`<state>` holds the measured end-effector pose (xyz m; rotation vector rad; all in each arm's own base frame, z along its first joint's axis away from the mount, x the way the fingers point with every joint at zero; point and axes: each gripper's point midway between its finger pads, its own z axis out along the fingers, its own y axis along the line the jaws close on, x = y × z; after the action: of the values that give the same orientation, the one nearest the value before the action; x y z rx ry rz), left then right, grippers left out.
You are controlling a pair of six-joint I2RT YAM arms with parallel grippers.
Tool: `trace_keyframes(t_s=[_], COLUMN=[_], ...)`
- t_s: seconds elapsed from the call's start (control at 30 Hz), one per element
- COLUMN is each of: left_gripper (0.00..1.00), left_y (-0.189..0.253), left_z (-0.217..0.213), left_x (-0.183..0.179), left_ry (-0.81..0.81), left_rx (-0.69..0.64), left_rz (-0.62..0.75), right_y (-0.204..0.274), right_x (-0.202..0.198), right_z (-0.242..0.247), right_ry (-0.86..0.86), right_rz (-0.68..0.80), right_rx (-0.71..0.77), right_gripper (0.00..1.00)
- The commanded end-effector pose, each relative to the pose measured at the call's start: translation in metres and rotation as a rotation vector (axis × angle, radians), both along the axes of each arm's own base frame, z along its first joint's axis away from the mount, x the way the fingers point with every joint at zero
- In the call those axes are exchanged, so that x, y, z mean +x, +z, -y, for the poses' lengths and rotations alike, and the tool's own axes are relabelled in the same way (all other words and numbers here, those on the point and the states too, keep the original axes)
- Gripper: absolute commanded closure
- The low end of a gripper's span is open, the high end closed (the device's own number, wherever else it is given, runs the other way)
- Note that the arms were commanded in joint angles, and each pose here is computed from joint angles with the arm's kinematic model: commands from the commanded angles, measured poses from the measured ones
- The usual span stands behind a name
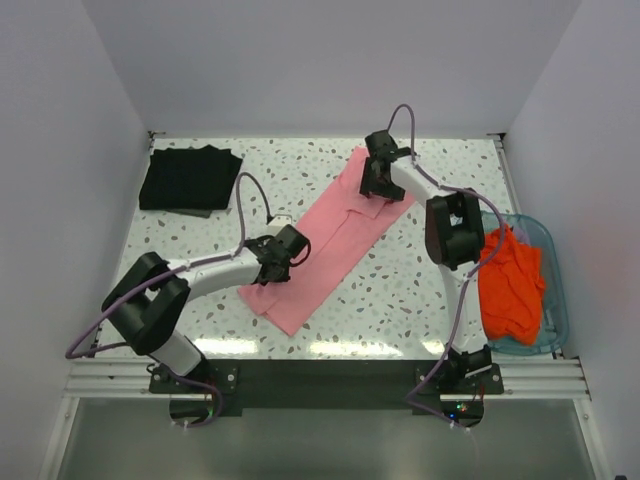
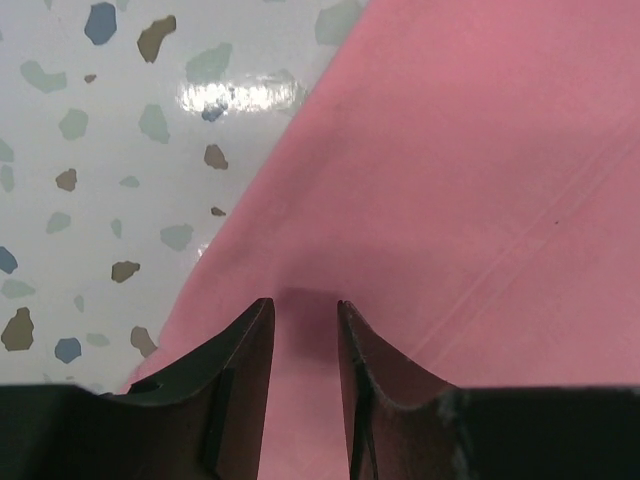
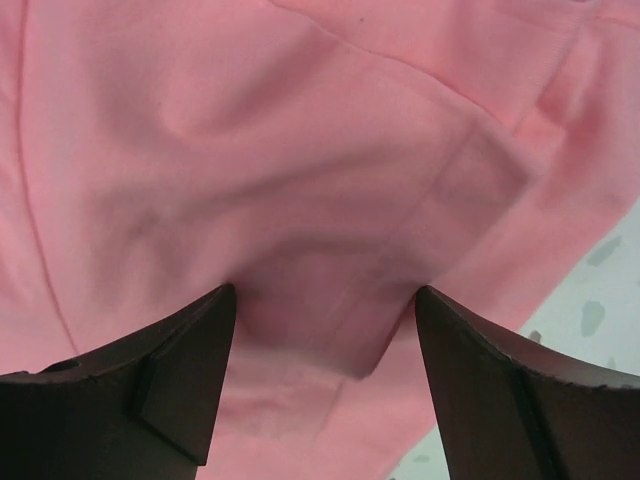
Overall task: Fold and stack the t-shirts
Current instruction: Fold the tshirt
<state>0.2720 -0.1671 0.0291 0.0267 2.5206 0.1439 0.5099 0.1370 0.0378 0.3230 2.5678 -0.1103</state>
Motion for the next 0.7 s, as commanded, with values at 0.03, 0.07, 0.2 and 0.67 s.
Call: trace_keyframes(t_s=[0.03, 0.07, 0.2, 0.67], left_gripper=[0.65, 0.65, 0.66, 0.54], left_y=[-0.007, -0.009, -0.021, 0.027], left_z=[-0.001, 0.000, 0.021, 0.133], left_x=[-0.026, -0.032, -0.069, -0.082], left_ry=[-0.034, -0.019, -0.050, -0.189], left_rx=[0.022, 0.004, -0.091, -0.374], left_rz=[-0.034, -0.043, -0.100, -0.101], right_y=[-0.001, -0.015, -0.029, 0.025], right_x=[0.026, 0.026, 0.039, 0.089], right_z=[-0.008, -0.011, -0.018, -0.025], right_ry=[0.002, 0.019, 0.090, 0.289], right_rz=[0.014, -0.011, -0.032, 0.164], right_rx=[0.036, 0.037, 0.030, -0.047], right_gripper=[0.25, 0.25, 0.25, 0.04])
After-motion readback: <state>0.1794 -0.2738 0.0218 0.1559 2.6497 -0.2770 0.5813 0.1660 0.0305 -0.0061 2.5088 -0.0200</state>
